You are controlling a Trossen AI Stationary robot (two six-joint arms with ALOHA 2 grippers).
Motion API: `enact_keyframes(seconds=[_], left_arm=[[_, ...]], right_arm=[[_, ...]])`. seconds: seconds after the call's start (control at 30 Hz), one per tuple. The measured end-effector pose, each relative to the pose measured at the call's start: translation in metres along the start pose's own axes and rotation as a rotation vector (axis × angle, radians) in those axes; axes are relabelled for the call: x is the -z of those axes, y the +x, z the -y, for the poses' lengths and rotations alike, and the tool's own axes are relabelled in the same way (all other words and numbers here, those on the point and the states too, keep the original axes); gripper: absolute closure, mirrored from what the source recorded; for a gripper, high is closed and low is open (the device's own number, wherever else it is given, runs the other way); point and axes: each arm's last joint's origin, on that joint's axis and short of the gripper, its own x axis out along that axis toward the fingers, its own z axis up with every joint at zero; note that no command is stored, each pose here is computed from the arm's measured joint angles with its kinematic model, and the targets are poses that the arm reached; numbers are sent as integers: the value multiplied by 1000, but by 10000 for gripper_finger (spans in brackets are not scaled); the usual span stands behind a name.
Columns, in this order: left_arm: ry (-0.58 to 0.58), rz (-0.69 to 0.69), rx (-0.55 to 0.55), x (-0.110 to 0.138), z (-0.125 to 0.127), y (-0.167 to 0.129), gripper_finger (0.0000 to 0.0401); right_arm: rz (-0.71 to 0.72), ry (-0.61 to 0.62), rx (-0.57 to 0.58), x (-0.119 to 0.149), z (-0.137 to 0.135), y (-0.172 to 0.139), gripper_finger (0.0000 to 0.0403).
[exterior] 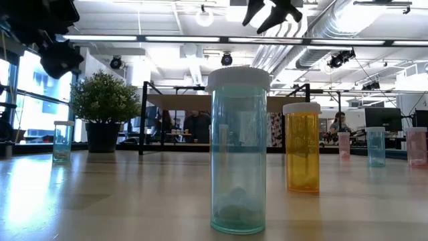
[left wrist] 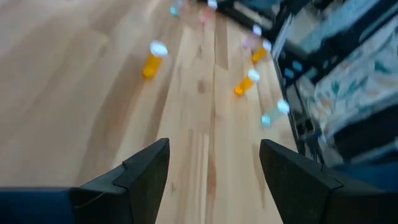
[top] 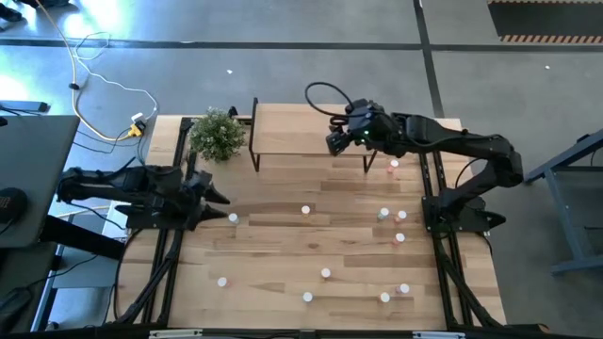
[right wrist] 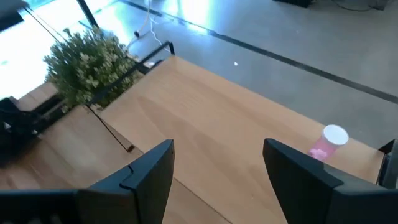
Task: Pick and place medicine bottles onto shelf by color
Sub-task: Put the top left blue pill bottle on the shelf
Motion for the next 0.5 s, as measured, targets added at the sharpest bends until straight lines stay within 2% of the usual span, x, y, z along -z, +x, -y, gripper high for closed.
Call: enact_keyframes(seconds=[0.17, 0.4, 0.5], left_arm=[[-20, -89, -24, 4, 5, 13, 162], [-36, 30, 100, -18, 28, 18, 162], [-28, 31, 101, -32, 40, 12, 162]], right_arm=[[34, -3, -14, -6, 8, -17, 164], [43, -49, -12, -8, 20, -35, 164], [33, -72, -7, -7, 23, -39, 164]])
